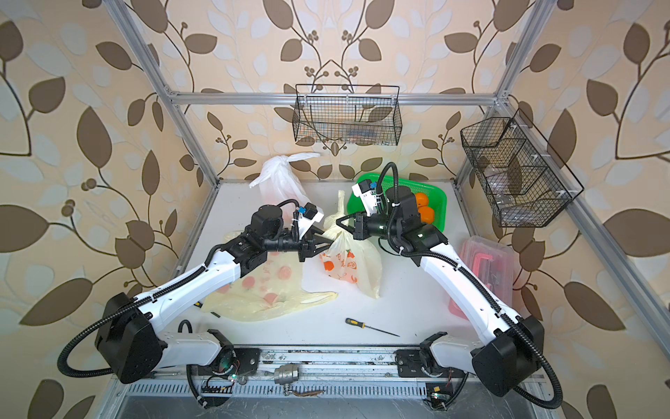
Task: Place the oranges into plastic bags & tie knots
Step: Tie the plastic bag at the center of the board.
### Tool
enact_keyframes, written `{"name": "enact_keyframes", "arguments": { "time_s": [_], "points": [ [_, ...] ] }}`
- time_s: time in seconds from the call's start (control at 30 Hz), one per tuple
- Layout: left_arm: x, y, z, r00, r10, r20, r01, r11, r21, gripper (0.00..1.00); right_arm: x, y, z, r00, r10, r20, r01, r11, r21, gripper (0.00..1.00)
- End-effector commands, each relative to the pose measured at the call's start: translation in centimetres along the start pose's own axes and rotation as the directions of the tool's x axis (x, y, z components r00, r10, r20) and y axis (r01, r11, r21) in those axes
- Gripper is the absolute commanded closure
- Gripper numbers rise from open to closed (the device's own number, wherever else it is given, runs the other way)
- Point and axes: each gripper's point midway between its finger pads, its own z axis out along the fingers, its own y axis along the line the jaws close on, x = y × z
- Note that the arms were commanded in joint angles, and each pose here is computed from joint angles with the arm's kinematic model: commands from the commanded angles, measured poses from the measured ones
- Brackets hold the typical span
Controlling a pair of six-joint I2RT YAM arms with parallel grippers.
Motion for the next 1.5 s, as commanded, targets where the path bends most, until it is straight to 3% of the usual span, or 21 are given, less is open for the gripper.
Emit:
{"name": "enact_keyframes", "arguments": {
  "time_s": [0.0, 0.1, 0.2, 0.23, 0.37, 0.4, 0.47, 0.7, 0.93, 1.1, 1.3, 1.47],
  "points": [
    [-3.3, -0.7, -0.9, 0.994, 0.065, 0.084, -0.064, 0.998, -0.014, 0.83, -0.3, 0.5, -0.1, 1.000, -0.022, 0.016, 0.022, 1.000, -0.008, 1.00],
    [-3.4, -0.9, -0.8, 0.994, 0.065, 0.084, -0.065, 0.998, -0.003, 0.98, -0.4, 0.5, -0.1, 0.999, -0.028, 0.020, 0.028, 1.000, -0.004, 1.00],
    [-3.5, -1.0, -1.0, 0.994, 0.065, 0.088, -0.066, 0.998, -0.001, 1.00, -0.6, 0.0, -0.5, 0.998, -0.045, 0.036, 0.044, 0.998, 0.039, 1.00],
    [-3.4, -1.1, -1.0, 0.994, 0.067, 0.086, -0.067, 0.998, -0.001, 1.00, -0.7, -0.2, -0.7, 0.998, -0.049, 0.045, 0.046, 0.997, 0.055, 0.94],
    [-3.1, -1.2, -1.2, 0.994, 0.074, 0.077, -0.074, 0.997, -0.002, 1.00, -2.2, -0.4, -1.7, 0.992, -0.027, 0.125, 0.019, 0.998, 0.066, 0.37],
    [-2.9, -1.2, -1.2, 0.995, 0.074, 0.073, -0.074, 0.997, -0.003, 1.00, -2.7, -0.4, -1.9, 0.989, -0.010, 0.148, 0.002, 0.998, 0.058, 0.29],
    [-3.0, -1.2, -1.1, 0.994, 0.075, 0.074, -0.076, 0.997, 0.002, 1.00, -3.6, -0.7, -1.9, 0.982, 0.038, 0.184, -0.046, 0.998, 0.044, 0.24],
    [-2.7, -1.3, -0.9, 0.994, 0.081, 0.070, -0.083, 0.996, 0.017, 1.00, -5.4, -2.4, -0.3, 0.950, 0.233, 0.207, -0.239, 0.971, 0.003, 0.22],
    [-2.4, -1.5, -0.9, 0.994, 0.093, 0.061, -0.095, 0.995, 0.032, 1.00, -6.3, -3.6, 2.3, 0.946, 0.295, 0.135, -0.296, 0.955, -0.012, 0.19],
    [-2.3, -1.7, -1.0, 0.993, 0.101, 0.059, -0.103, 0.994, 0.040, 1.00, -6.9, -4.0, 4.2, 0.946, 0.314, 0.078, -0.312, 0.949, -0.038, 0.25],
    [-2.1, -1.8, -1.1, 0.993, 0.110, 0.049, -0.112, 0.993, 0.039, 1.00, -7.5, -4.5, 5.6, 0.948, 0.315, 0.037, -0.313, 0.949, -0.035, 0.39],
    [-2.0, -1.7, -1.1, 0.993, 0.113, 0.046, -0.114, 0.993, 0.033, 1.00, -7.2, -5.0, 6.1, 0.946, 0.324, 0.000, -0.324, 0.946, -0.018, 0.40]
  ]
}}
